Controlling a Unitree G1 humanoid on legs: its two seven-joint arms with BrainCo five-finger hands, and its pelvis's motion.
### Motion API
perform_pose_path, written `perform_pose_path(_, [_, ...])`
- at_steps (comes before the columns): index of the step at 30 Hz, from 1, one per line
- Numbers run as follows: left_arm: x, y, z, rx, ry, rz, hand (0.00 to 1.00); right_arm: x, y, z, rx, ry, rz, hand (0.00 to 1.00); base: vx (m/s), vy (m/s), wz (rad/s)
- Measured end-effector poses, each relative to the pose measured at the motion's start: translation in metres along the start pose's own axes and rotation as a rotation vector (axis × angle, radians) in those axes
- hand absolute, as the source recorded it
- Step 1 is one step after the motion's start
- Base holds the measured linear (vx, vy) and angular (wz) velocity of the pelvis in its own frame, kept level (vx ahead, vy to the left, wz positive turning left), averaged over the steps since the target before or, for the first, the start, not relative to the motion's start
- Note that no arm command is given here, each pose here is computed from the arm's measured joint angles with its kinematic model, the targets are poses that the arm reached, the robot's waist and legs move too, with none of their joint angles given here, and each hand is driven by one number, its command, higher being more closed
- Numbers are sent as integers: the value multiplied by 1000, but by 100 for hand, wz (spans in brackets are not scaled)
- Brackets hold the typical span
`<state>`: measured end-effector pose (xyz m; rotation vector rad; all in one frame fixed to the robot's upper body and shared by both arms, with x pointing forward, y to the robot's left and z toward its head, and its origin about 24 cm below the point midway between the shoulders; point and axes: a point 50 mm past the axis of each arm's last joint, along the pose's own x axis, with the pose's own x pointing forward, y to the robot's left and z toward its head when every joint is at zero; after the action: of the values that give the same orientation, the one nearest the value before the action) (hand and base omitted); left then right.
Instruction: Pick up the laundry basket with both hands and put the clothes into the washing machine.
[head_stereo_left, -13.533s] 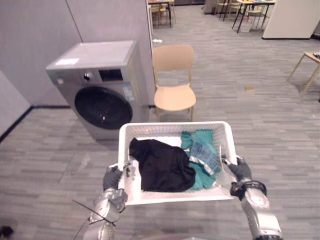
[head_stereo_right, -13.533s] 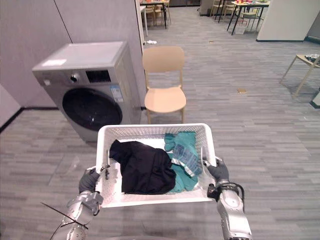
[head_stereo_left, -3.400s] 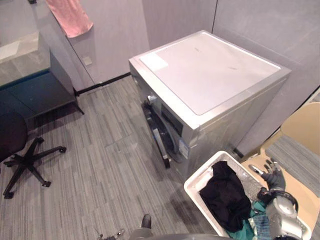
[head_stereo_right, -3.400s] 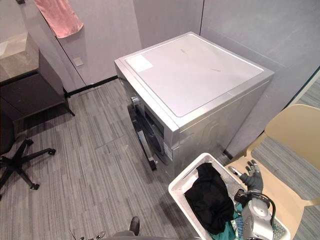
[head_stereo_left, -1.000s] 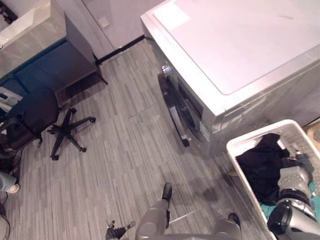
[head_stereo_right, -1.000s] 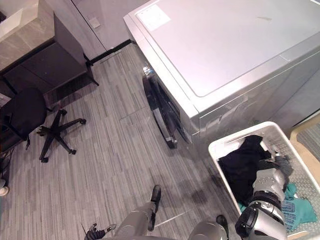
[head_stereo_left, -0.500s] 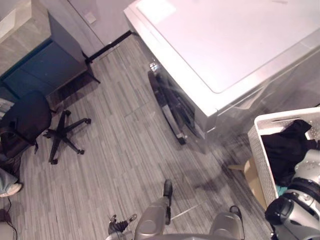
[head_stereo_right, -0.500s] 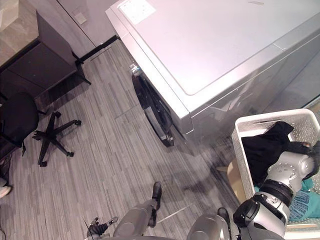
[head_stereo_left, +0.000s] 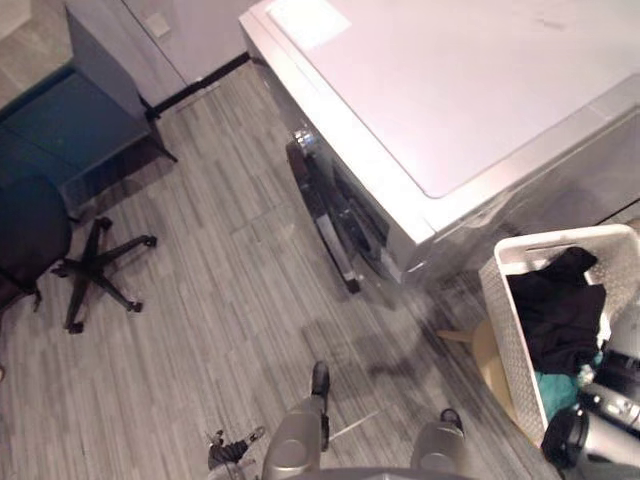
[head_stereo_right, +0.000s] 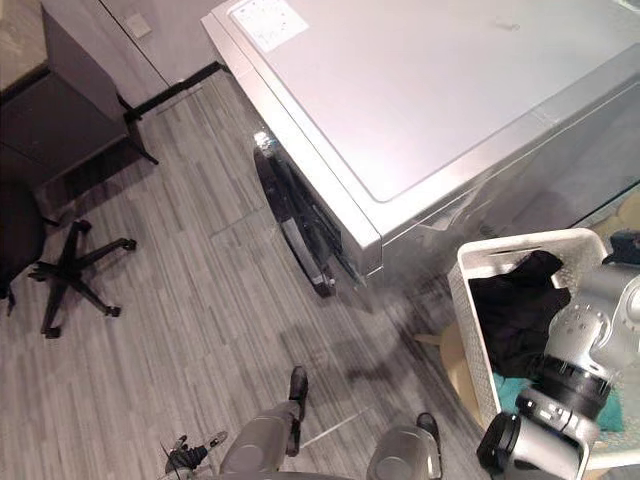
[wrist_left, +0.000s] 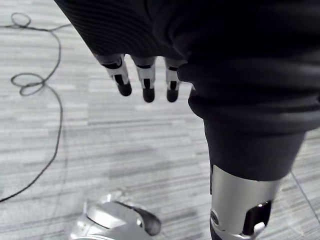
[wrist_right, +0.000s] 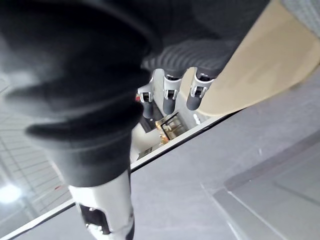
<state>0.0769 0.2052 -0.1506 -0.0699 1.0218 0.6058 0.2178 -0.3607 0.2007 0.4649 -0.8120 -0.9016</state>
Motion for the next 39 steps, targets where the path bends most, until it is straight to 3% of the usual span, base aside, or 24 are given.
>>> perform_pose_path(5, [3,16,-4,6,30,64,0,-54,-22,2,-162,5,36,0,18,2,-10])
perform_pose_path(10, [4,22,-3,20,34,87,0,-105,-18,1,-246,86,160,0,-26,6,-23])
perform_pose_path(15, [6,12,5,51,9,61,0,-150,3,-10,-270,226,416,0,-82,9,-29])
perform_pose_path(21, [8,0,12,136,-16,11,0,-213,27,-37,-154,517,733,0,-84,-20,-23])
perform_pose_path(26, [9,-2,14,198,-25,-6,0,-264,22,-73,-210,771,942,0,-106,-79,-3])
perform_pose_path(33, [16,16,20,276,-40,37,0,-304,3,-105,-425,931,1112,0,-56,-34,17])
perform_pose_path(39, [20,17,32,289,-62,47,0,-301,13,-134,-532,922,1164,0,-12,7,21])
